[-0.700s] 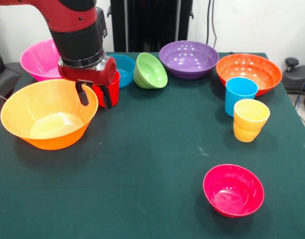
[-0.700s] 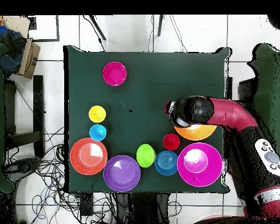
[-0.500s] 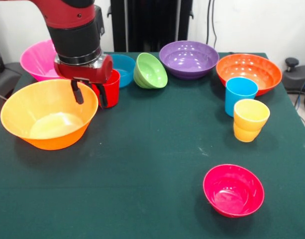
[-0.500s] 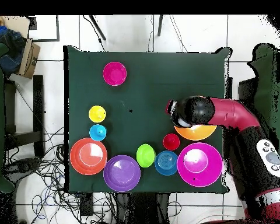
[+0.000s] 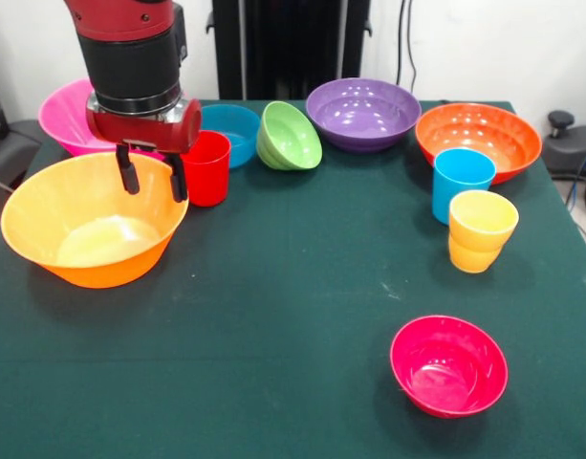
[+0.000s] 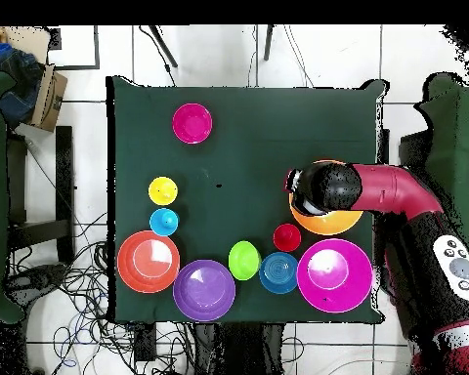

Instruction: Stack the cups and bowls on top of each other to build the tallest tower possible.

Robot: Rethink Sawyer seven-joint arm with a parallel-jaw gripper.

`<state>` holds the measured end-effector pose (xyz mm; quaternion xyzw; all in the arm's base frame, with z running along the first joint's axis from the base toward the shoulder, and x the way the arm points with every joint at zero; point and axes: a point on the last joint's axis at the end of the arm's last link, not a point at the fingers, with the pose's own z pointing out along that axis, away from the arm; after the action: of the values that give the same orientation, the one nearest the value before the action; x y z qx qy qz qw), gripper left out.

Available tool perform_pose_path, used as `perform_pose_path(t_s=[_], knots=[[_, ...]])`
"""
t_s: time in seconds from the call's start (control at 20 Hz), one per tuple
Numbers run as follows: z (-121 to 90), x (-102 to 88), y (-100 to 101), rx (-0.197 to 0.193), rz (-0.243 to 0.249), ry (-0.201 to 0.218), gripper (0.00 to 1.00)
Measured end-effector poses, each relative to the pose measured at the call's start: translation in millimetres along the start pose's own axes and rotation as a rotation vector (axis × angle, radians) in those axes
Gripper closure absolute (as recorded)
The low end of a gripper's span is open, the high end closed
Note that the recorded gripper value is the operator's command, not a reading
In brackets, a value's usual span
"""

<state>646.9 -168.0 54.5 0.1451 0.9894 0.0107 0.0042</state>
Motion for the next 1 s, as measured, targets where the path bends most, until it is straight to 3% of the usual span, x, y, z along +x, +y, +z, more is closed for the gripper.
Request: perform_pose_path(t_s=[1.0], knots=[[0.0, 4.0, -14.0, 0.05, -0.041, -0.017, 0.0]])
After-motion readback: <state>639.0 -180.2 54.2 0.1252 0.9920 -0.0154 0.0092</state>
